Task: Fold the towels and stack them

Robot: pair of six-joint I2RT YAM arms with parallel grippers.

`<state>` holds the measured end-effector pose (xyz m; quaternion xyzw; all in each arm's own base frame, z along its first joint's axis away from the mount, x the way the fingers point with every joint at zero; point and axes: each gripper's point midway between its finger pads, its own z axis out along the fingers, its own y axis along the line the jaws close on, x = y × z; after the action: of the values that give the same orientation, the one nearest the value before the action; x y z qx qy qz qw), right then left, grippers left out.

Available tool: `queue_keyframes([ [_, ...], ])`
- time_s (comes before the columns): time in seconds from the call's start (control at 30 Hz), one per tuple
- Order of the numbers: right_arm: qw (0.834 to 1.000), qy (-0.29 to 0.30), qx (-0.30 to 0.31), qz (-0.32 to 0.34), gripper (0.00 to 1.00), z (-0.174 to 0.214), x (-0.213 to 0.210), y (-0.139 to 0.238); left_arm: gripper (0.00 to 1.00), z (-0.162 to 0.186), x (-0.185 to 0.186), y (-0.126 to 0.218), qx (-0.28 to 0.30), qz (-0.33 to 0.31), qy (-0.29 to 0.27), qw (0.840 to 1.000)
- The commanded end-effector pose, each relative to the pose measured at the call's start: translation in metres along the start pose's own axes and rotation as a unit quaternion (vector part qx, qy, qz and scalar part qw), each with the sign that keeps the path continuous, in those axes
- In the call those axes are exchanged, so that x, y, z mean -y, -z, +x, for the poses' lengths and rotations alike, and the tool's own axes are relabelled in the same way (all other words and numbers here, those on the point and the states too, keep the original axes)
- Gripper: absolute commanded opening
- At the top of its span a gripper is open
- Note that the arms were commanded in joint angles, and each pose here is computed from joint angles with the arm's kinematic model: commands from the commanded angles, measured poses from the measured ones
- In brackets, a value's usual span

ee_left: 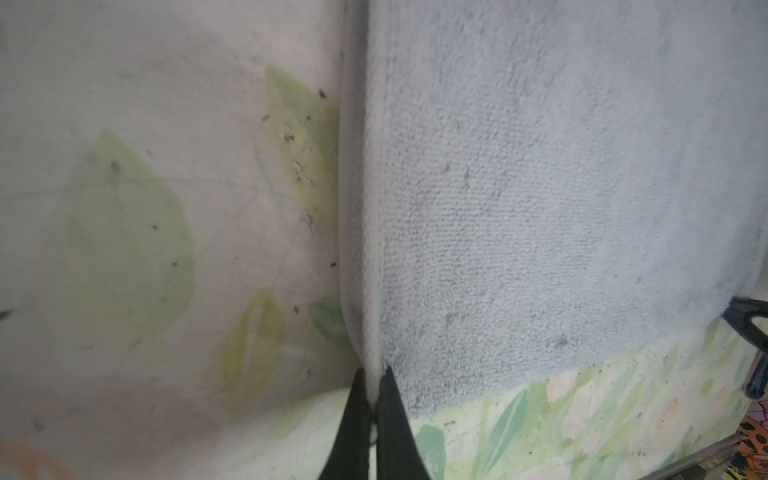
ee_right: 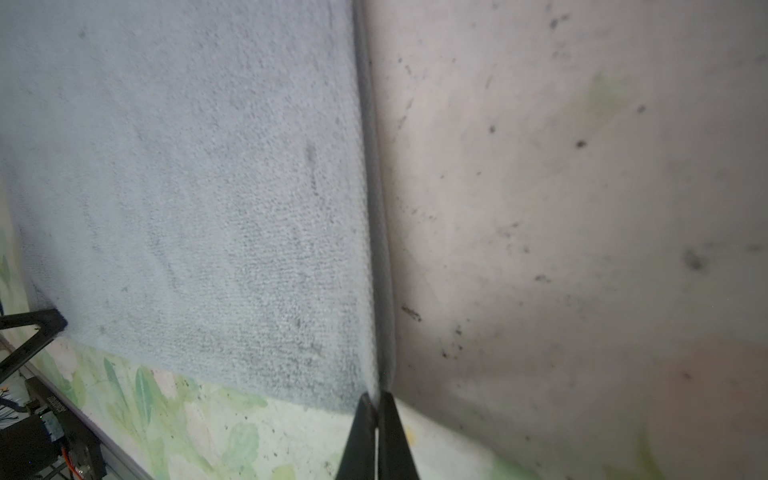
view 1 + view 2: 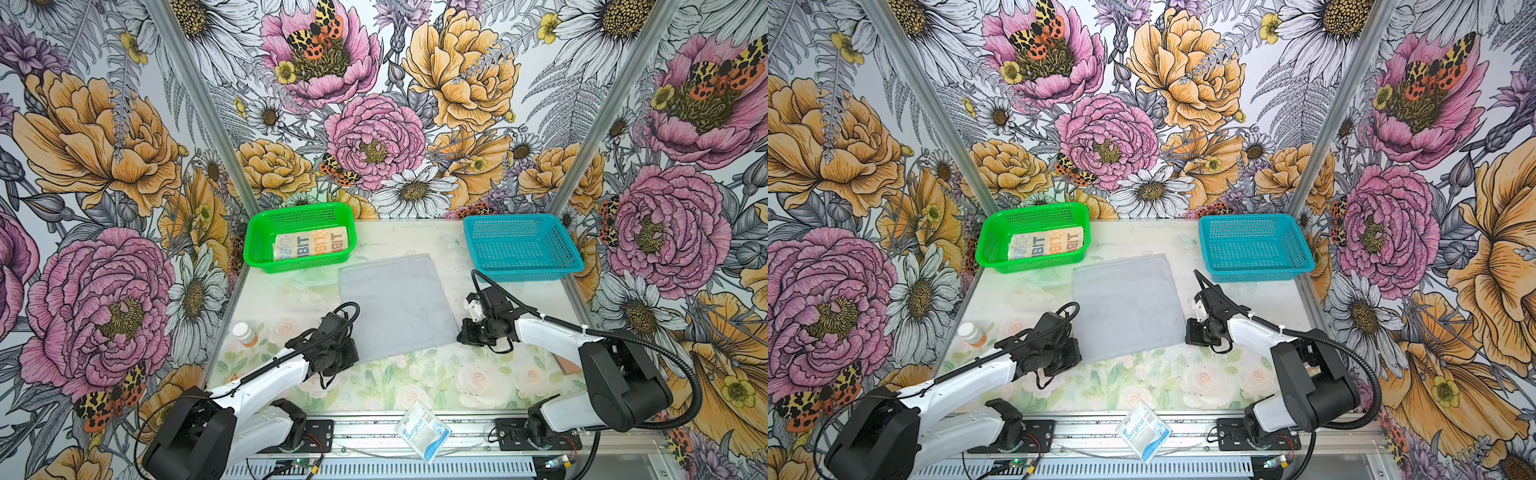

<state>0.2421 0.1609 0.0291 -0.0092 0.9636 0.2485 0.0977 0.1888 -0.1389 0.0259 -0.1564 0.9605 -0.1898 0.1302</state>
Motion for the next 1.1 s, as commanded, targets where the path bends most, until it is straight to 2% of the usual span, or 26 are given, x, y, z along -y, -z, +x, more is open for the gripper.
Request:
queue_keyframes([
  [0.0,1.0,0.001,-0.004,-0.022,0.0,0.016,-0.006,0.013,0.0,0.023,0.001,0.011,-0.032,-0.012,-0.019,0.999],
  [0.07,1.0,-0.004,-0.004,-0.024,0.0,0.029,-0.005,0.021,0.0,0.036,-0.002,0.02,-0.046,-0.032,-0.04,0.998],
  [0.17,0.998,-0.018,0.009,-0.052,0.0,0.042,-0.014,0.036,0.0,0.046,0.004,0.028,-0.054,-0.028,-0.046,0.997],
  [0.4,0.995,-0.023,0.045,-0.088,0.0,0.04,-0.04,0.074,0.0,0.036,0.026,0.057,-0.027,0.01,-0.04,0.999],
  [0.53,0.993,0.0,0.081,-0.084,0.0,0.012,-0.052,0.091,0.0,0.015,0.045,0.074,-0.001,0.032,-0.045,0.998],
  [0.83,0.993,0.04,0.108,-0.034,0.0,-0.071,-0.065,0.095,0.0,-0.052,0.054,0.082,0.054,0.034,-0.048,0.997],
  [1.07,0.99,0.07,0.122,-0.018,0.0,-0.135,-0.073,0.088,0.0,-0.103,0.065,0.069,0.07,0.047,-0.051,0.995],
])
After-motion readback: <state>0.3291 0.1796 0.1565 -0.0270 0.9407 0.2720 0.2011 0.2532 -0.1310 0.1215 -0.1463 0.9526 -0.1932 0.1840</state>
